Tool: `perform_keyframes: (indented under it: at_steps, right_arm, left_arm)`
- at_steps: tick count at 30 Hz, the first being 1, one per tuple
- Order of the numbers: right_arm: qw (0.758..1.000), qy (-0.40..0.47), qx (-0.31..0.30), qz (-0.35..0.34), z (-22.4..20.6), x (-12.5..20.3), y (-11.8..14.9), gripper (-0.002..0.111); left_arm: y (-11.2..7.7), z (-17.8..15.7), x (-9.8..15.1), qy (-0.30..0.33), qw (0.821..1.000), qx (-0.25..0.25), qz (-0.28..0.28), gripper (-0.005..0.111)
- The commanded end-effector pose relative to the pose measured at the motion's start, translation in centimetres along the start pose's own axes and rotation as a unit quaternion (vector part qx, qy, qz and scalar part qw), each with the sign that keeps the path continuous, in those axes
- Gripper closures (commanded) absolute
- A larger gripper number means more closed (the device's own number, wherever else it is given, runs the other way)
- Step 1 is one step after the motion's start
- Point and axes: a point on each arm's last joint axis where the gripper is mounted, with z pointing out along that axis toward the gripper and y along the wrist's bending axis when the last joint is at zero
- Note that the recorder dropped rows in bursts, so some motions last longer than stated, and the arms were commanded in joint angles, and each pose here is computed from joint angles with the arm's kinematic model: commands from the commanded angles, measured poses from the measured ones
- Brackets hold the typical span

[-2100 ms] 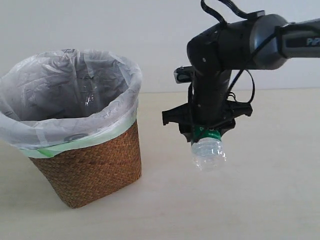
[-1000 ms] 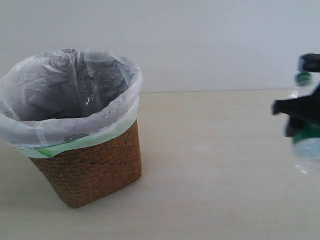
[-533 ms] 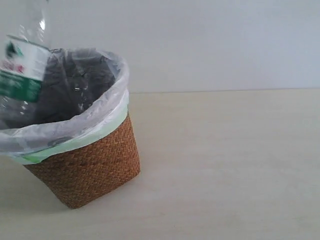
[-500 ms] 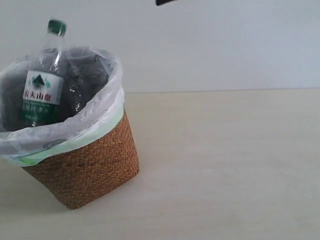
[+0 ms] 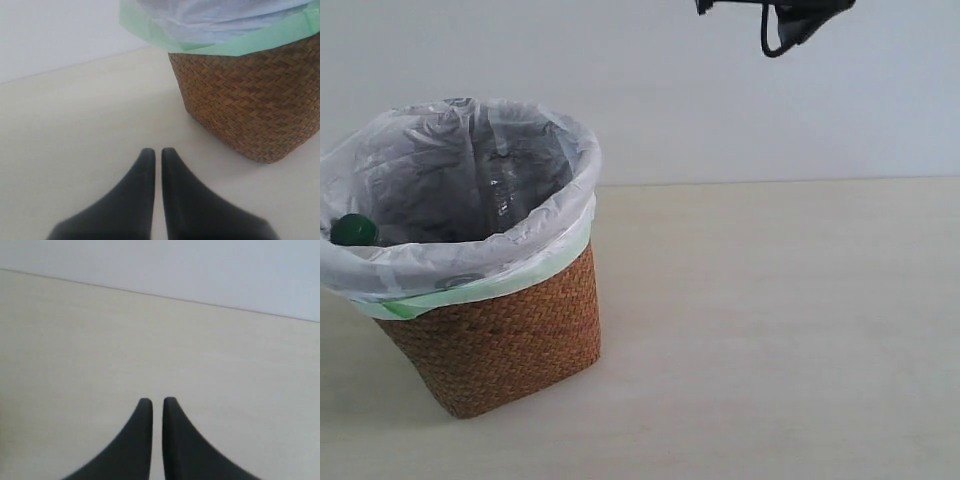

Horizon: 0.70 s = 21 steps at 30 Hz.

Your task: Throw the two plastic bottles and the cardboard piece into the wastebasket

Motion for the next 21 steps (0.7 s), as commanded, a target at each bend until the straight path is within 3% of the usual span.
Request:
perform_keyframes:
  at_steps: [1, 6, 12, 17, 21]
  right_arm:
    - [1.0, 0.02, 0.011, -0.007, 0.8, 3.4, -0.9, 0.107]
    - [0.994, -0.069, -0.083, 0.034, 1.5, 9.1, -0.6, 0.107]
    - [0.956, -0.193, -0.212, 0.056, -0.9, 15.3, -1.3, 0.107]
    - [0.951, -0.2, -0.225, 0.068, -2.4, 20.8, -3.1, 0.107]
    - [0.951, -0.196, -0.226, 0.081, -2.8, 22.9, -3.9, 0.107]
  left_arm:
    - [0.0, 0.0, 0.0, -0.003, 1.0, -0.001, -0.009, 0.103]
    - [0.0, 0.0, 0.0, -0.003, 1.0, -0.001, -0.009, 0.103]
    - [0.0, 0.0, 0.0, -0.003, 1.0, -0.001, -0.009, 0.103]
    - [0.0, 0.0, 0.0, -0.003, 1.0, -0.001, -0.009, 0.103]
    - [0.0, 0.0, 0.0, -0.003, 1.0, -0.001, -0.009, 0.103]
